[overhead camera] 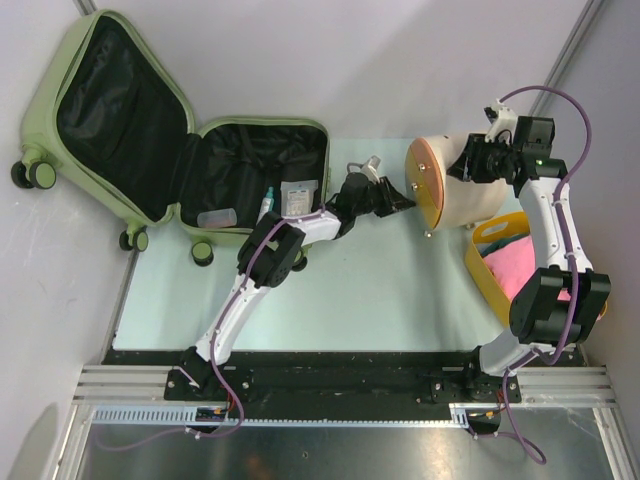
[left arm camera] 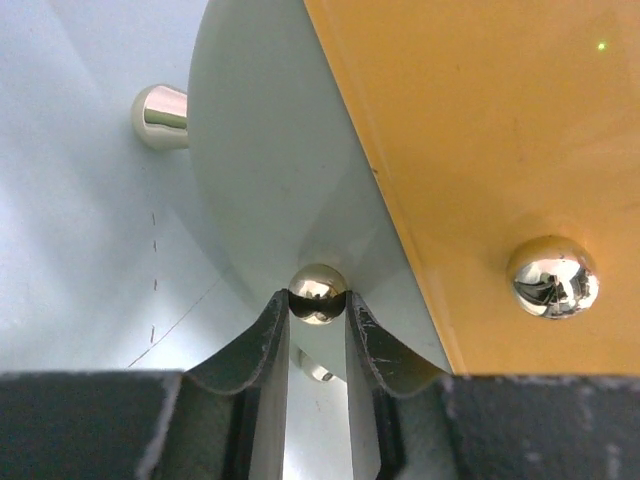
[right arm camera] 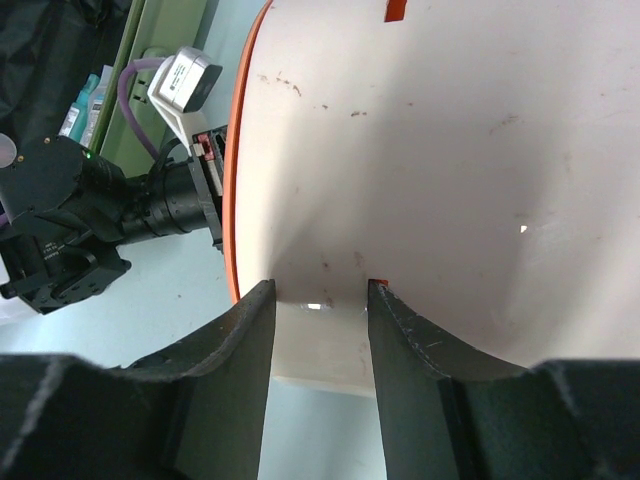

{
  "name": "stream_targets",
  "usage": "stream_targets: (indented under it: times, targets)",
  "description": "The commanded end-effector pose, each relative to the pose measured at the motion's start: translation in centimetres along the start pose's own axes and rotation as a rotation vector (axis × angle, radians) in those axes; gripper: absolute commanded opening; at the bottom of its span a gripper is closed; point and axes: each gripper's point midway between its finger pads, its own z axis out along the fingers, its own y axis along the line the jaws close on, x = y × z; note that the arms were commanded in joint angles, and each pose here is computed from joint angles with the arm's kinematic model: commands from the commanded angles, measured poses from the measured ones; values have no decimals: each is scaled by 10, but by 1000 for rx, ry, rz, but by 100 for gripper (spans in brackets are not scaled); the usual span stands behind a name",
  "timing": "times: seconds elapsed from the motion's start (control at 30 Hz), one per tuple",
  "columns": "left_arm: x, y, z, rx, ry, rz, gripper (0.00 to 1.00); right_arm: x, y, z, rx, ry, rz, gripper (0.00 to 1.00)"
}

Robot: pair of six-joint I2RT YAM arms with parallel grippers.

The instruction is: Open, take out, and arrange the luggage

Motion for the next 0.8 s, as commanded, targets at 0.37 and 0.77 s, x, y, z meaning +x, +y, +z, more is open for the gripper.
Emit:
stream_targets:
  times: [0.37,0.77]
  targets:
    - [-30,0,-53,-45,-66,21,0,27,-36,-4,89,96,51,45]
    - [-21,9,-77,-96,-45,88,0,30,-14,-4,5,126,11,74]
